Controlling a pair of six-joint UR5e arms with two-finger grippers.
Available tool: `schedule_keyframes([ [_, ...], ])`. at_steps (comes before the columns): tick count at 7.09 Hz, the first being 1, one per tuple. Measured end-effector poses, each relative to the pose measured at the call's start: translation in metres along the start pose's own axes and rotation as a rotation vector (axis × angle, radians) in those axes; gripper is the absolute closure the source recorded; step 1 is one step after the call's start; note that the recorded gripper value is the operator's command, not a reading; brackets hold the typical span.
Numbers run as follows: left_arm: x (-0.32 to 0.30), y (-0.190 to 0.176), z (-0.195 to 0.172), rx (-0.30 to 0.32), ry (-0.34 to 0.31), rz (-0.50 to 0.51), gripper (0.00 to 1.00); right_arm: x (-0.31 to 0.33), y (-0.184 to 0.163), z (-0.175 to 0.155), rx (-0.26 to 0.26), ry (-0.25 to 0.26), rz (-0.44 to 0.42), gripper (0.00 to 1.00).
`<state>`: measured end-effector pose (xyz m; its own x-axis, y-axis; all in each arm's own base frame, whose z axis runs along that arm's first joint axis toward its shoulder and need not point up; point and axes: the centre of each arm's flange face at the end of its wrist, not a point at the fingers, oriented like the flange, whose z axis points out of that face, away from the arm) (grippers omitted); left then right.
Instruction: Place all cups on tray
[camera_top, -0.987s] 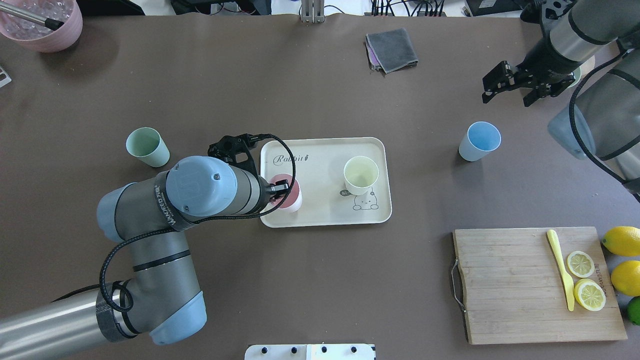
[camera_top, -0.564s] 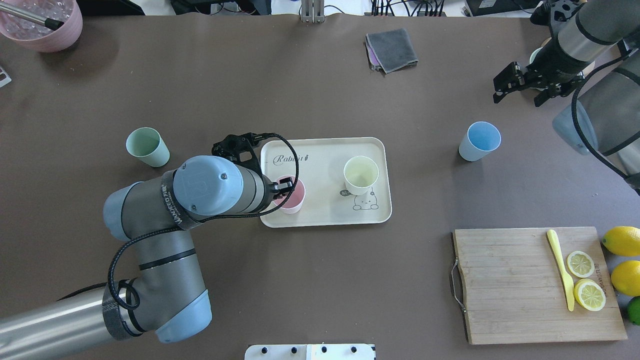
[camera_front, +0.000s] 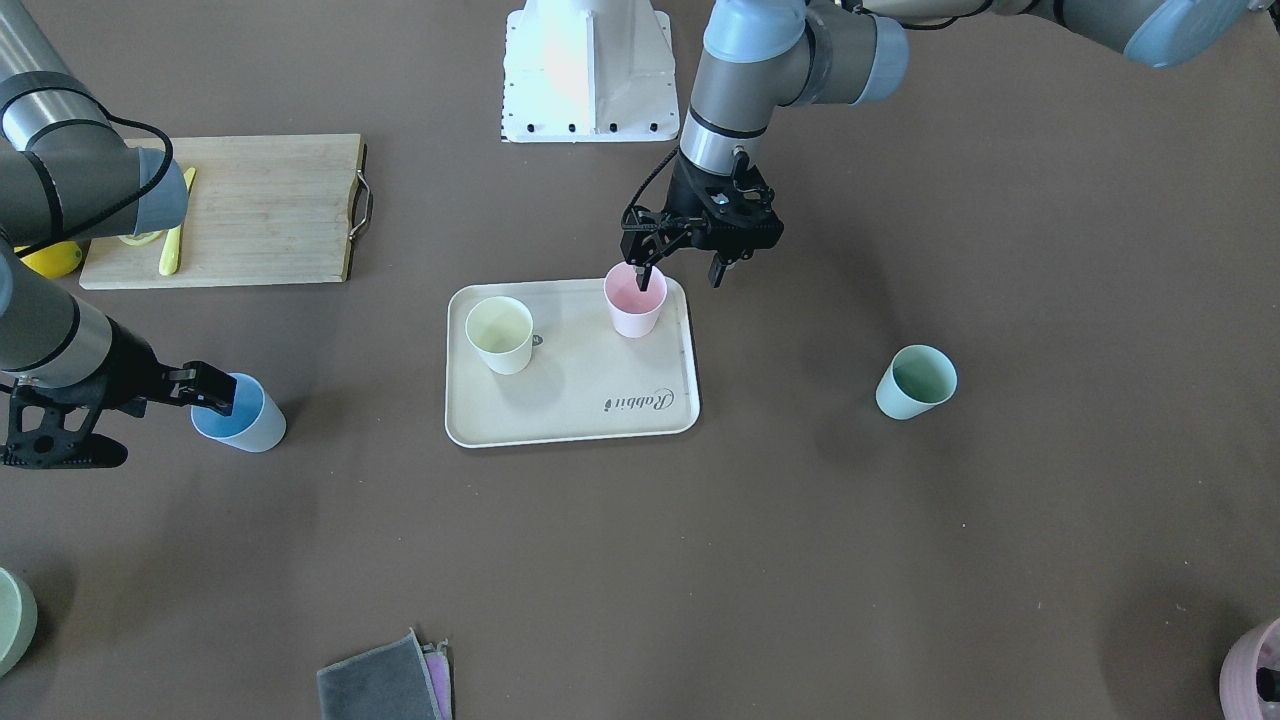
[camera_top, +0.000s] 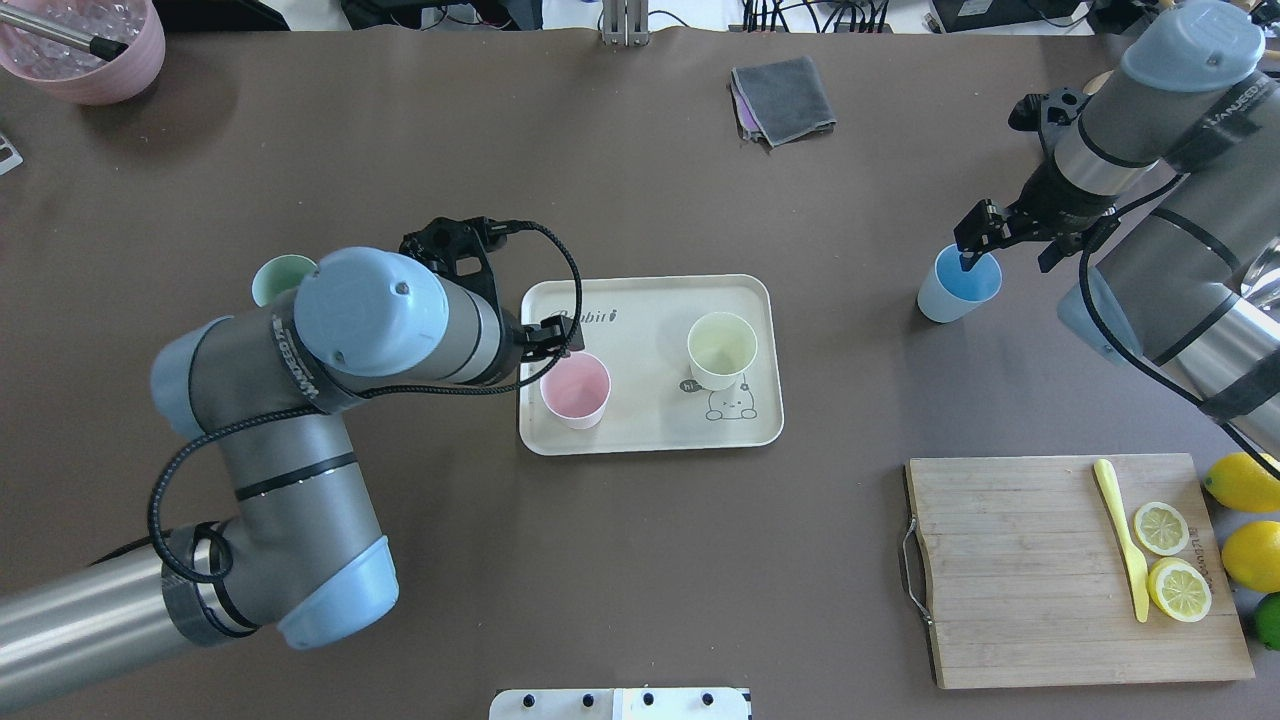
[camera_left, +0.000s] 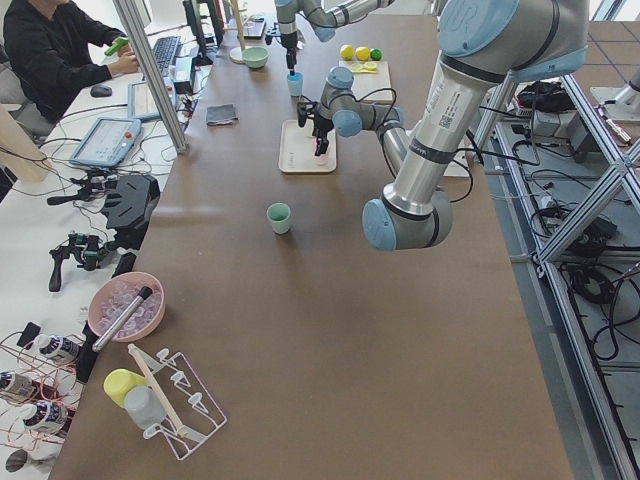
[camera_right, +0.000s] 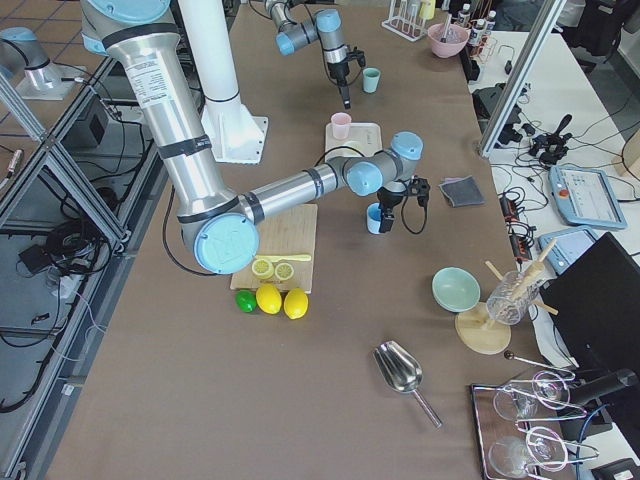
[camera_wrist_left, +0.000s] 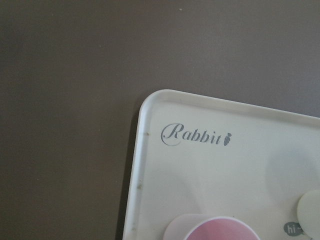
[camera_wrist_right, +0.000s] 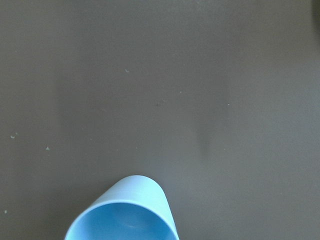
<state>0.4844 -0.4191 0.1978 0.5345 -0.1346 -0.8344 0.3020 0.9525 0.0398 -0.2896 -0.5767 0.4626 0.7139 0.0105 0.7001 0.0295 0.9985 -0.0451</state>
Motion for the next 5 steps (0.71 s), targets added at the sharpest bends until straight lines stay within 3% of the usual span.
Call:
schedule_keyframes([
  [1,-0.011,-0.029,-0.029,-0.013,-0.008,0.019,0.04,0.004,0.002,0.017,0.004,0.005,-0.012,1.0],
  [3,-0.049,-0.092,-0.074,-0.023,-0.031,0.078,0.04,-0.006,0.004,0.028,0.03,-0.004,-0.044,1.0],
  [5,-0.11,-0.149,-0.096,-0.034,-0.065,0.175,0.03,-0.019,0.004,0.004,0.052,-0.052,-0.063,1.0],
])
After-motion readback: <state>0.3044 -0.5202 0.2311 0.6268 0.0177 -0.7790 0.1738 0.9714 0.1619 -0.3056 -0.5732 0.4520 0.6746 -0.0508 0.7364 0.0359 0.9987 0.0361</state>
